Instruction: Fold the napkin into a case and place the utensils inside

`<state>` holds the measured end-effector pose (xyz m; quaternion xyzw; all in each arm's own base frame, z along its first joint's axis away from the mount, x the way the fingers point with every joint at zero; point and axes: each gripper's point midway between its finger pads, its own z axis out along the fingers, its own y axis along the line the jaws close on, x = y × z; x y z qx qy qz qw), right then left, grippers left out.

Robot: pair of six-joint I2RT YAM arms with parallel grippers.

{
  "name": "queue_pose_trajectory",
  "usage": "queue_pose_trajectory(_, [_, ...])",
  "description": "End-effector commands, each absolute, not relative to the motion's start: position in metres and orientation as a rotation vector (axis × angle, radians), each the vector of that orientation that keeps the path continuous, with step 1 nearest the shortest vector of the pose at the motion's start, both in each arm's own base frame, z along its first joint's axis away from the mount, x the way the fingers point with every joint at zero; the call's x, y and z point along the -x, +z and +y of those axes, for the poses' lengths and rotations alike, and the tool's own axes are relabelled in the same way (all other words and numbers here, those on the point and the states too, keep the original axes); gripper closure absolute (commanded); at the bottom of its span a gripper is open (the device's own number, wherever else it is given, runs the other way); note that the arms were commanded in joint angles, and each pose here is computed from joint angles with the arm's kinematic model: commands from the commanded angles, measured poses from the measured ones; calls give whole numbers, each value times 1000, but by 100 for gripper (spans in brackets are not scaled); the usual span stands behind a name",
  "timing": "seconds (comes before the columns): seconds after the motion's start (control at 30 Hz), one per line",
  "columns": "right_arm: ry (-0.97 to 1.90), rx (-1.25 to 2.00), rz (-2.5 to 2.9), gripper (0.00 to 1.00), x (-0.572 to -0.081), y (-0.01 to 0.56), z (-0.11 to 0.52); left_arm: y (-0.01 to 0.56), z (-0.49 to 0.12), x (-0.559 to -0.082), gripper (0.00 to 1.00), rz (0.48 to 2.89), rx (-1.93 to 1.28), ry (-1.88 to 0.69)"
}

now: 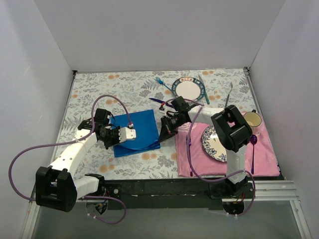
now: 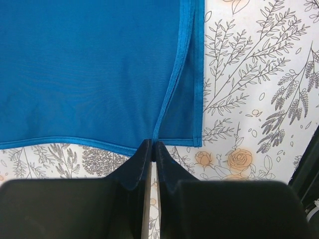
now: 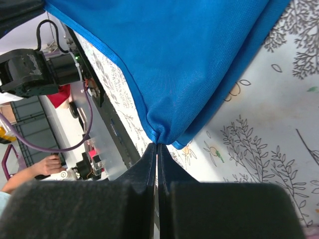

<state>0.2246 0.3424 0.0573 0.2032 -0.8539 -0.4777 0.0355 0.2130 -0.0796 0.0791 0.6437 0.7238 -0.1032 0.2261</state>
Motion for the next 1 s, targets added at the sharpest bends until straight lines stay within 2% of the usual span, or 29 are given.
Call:
queue_pose_trajectory(0.0, [-1568,-669,-2582,99,-225,94,351,97,-83,-215,100,1945,-1767,-272])
queue_pose_trajectory(0.67, [-1455,-638,-2560,99,-208,53,353,68,-71,-201,100,2028,-1790,-255])
queue_pose_trajectory(0.7, [-1443,-633,-2563,99,-207,49,352,68,-71,-203,96,2035,-1770,-245])
queue_pose_trajectory(0.83, [-1421,-632,-2569,99,-206,41,353,70,-74,-204,65,2078,-1679,-284])
queue_pose_trajectory(0.97, [-1382,-617,-2584,99,-206,27,351,85,-86,-206,49,2075,-1564,-378])
